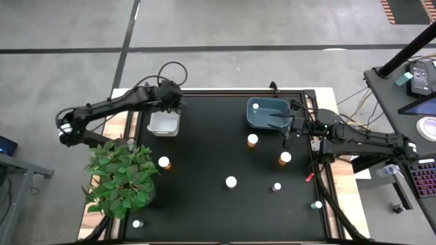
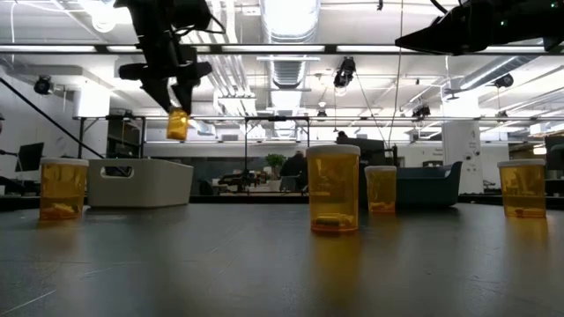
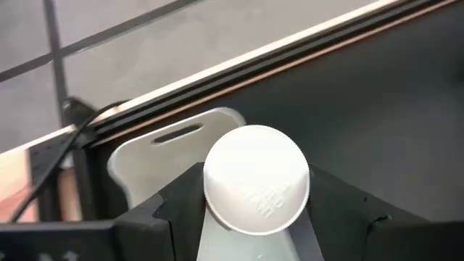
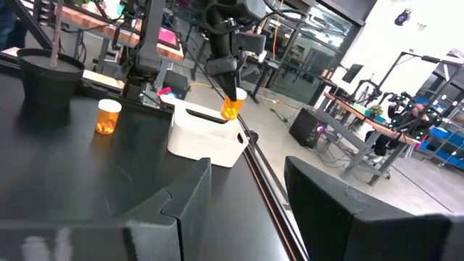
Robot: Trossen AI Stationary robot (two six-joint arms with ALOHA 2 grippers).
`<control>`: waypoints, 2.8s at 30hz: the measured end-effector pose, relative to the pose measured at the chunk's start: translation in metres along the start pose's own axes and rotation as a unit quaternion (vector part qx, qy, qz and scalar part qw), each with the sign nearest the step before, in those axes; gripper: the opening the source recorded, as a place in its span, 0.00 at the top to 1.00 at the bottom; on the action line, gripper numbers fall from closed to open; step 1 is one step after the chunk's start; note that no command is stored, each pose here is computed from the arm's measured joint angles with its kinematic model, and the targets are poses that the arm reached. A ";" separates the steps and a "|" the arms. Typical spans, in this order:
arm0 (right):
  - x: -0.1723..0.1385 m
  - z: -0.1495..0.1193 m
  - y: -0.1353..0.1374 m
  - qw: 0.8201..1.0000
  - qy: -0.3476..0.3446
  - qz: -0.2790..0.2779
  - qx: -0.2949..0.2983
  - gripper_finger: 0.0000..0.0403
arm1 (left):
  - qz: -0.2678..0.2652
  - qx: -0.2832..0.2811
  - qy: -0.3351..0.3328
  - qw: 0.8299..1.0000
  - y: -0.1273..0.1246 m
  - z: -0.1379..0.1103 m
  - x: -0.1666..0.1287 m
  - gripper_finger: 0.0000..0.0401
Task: Pick and place medicine bottles into bin by pill shape (circle, oval)
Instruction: Put the big orange pill bottle into the white bin, then put the small pink pill bottle into the blue bin
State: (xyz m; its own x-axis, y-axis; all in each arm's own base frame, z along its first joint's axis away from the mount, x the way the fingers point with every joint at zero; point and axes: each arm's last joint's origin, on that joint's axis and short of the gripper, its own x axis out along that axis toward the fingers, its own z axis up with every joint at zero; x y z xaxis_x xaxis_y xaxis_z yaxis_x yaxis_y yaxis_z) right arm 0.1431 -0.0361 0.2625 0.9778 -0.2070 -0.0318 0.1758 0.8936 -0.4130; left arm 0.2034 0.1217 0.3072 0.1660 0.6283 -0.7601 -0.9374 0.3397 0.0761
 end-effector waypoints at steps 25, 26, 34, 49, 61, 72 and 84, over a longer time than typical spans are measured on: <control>0.000 0.000 0.000 1.000 0.000 0.000 -0.001 0.58 | 0.031 -0.055 -0.022 0.998 0.020 -0.041 0.079 0.54; 0.000 0.000 0.000 1.000 0.000 0.000 -0.001 0.58 | 0.028 -0.056 -0.027 0.998 0.021 -0.042 0.081 0.54; 0.000 0.000 0.000 1.000 0.000 0.000 -0.001 0.58 | 0.024 -0.068 -0.035 0.997 0.025 -0.050 0.092 0.54; 0.000 0.000 0.000 1.000 0.000 0.000 -0.001 0.58 | 0.033 -0.057 -0.019 0.998 0.020 -0.058 0.110 0.54; 0.000 0.000 0.000 1.000 0.000 0.000 -0.001 0.58 | 0.038 -0.059 -0.017 0.997 0.019 -0.058 0.112 0.40; 0.000 0.000 0.000 1.000 0.000 0.000 -0.001 0.58 | 0.027 -0.042 -0.039 0.998 0.022 -0.040 0.090 0.39; 0.000 -0.001 -0.001 1.000 0.012 -0.026 0.014 0.58 | -0.121 0.011 -0.124 0.985 0.017 -0.028 0.023 0.39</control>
State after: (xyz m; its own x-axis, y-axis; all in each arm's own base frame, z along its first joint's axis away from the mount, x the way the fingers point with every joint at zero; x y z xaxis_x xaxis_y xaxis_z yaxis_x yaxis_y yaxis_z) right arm 0.1427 -0.0376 0.2625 0.9645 -0.2622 -0.0322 0.2296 0.8921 -0.3892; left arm 0.1822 0.1222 0.2729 0.4565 0.6768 -0.5775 -0.8544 0.5145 -0.0724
